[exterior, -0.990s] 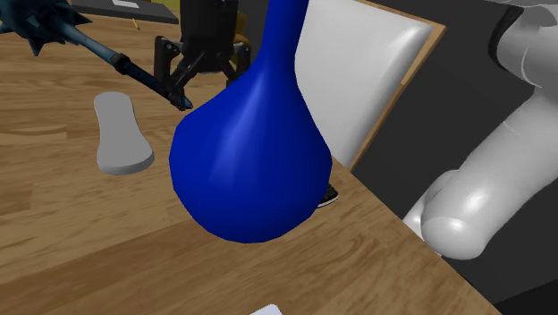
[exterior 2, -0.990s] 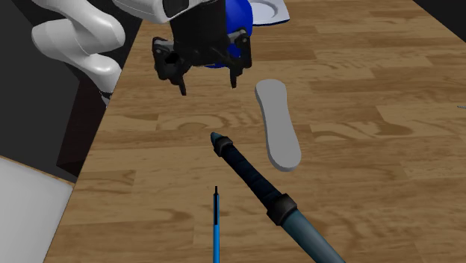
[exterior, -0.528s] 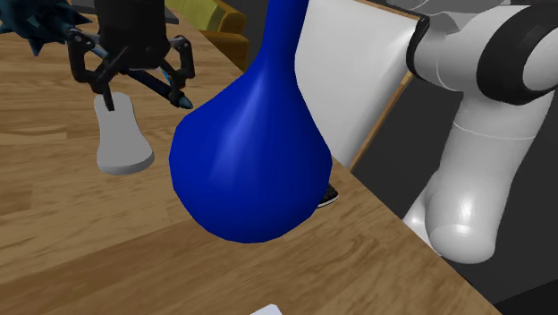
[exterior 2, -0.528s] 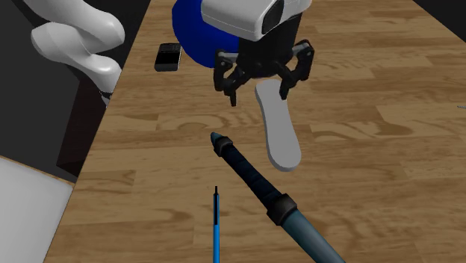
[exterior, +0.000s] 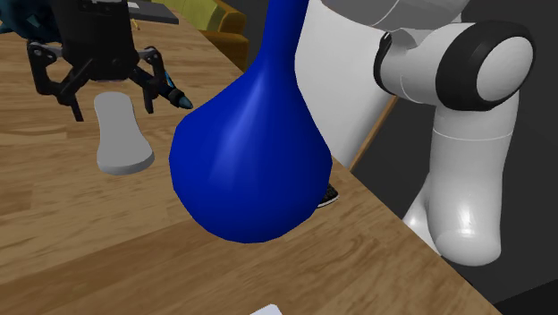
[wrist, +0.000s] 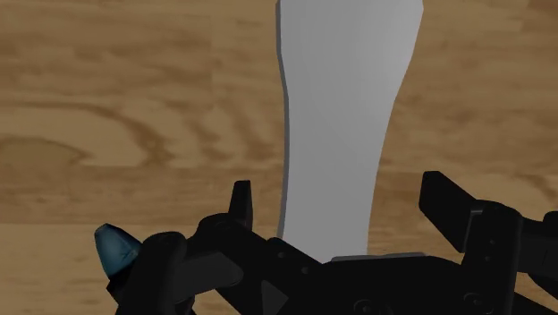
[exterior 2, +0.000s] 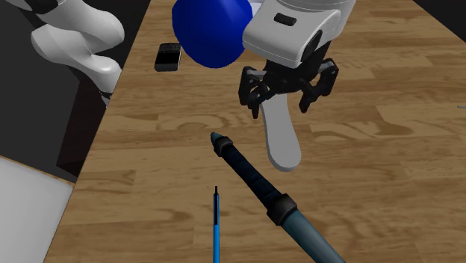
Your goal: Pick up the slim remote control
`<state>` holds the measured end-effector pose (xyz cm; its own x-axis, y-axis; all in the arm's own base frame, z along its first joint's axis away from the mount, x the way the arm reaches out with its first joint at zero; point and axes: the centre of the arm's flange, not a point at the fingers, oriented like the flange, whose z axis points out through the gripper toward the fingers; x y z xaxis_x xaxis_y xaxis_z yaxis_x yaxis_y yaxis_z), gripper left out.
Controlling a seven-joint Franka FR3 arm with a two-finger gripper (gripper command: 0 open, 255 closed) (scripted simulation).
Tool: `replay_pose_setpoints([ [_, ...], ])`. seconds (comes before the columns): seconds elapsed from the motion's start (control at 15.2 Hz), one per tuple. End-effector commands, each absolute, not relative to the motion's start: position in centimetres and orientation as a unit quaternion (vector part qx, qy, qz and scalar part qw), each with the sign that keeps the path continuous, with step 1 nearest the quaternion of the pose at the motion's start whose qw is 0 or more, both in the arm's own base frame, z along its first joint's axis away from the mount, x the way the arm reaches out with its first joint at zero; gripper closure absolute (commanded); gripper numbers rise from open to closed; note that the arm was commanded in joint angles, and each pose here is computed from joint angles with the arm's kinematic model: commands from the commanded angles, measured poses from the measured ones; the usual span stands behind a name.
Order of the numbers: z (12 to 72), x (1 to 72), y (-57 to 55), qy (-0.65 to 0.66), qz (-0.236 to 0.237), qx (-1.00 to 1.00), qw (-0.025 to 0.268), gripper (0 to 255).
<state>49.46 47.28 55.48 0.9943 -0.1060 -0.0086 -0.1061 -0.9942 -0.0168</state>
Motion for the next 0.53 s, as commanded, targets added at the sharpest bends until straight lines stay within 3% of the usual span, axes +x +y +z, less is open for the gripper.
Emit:
replay_pose_setpoints([
  [0.0, 54.55, 49.50, 47.31, 0.053, 0.004, -0.999, 0.009, 0],
  [0.2, 53.72, 49.50, 47.31, 0.053, 0.004, -0.999, 0.009, 0],
  [0.26, 53.70, 49.50, 47.26, 0.053, 0.004, -0.999, 0.009, 255],
  [0.46, 53.70, 49.48, 47.26, 0.053, 0.004, -0.999, 0.009, 255],
])
